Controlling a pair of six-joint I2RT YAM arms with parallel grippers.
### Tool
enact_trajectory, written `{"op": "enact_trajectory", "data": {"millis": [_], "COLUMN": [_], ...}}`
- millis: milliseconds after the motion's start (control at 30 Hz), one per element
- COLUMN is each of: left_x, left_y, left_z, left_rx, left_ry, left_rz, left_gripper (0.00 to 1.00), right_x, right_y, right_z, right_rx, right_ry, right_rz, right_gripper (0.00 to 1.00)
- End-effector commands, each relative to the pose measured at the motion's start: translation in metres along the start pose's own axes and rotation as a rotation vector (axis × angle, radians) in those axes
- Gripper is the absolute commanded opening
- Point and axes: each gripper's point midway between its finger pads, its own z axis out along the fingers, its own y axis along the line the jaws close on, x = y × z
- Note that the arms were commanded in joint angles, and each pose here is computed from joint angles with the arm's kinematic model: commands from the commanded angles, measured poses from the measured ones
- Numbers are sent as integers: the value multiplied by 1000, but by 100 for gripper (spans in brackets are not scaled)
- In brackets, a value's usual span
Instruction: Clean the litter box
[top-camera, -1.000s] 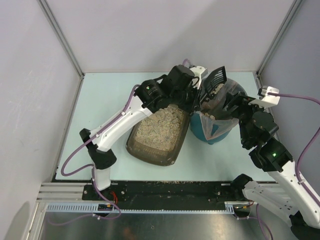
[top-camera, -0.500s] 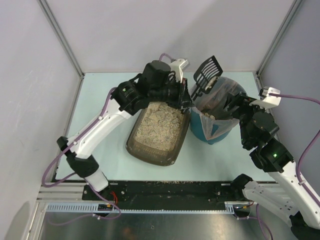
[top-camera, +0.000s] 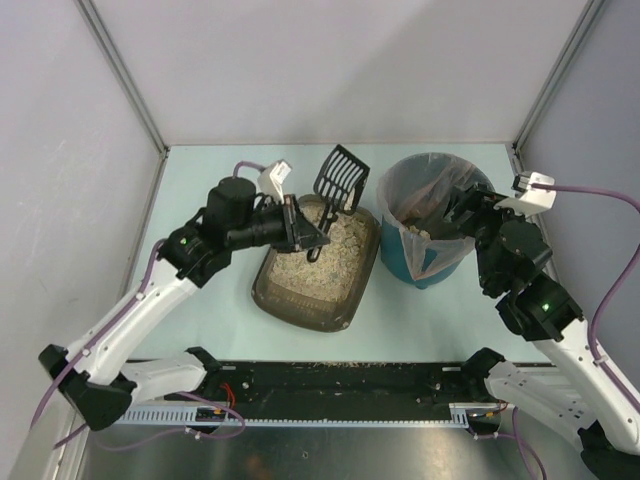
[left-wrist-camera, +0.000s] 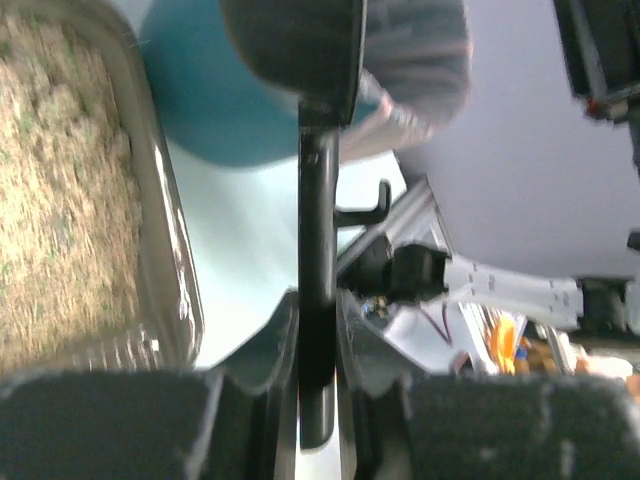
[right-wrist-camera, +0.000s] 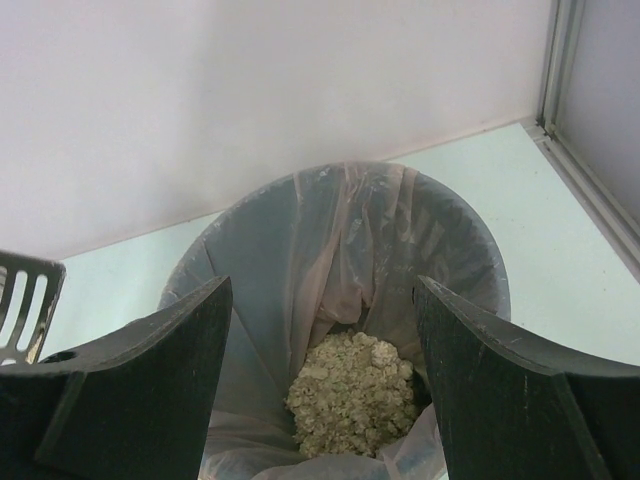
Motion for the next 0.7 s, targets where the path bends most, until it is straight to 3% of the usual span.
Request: {"op": "enact_trajectory", "data": {"millis": [0, 100, 267, 433, 667], "left_x": [2, 10, 24, 64, 96], "left_y": [-1, 21, 54, 109, 152], "left_z": [-11, -15, -11, 5, -7], "left_rx": [85, 51, -42, -260, -550], "left_ry": [-43, -44, -39, 96, 253], "left_rz": [-98, -231, -285, -349, -411], "left_gripper": [0, 0, 0, 0, 0], "right_x": [-6, -3, -1, -4, -3], "right_y": [6, 8, 8, 6, 1], "right_z": [3, 4, 3, 1, -1], "right_rx": [-15, -22, -22, -23, -7], "right_ry": [-21, -11, -1, -10, -3], "right_rz": [23, 21, 27, 29, 25], "right_gripper": [78, 78, 78, 78, 78]}}
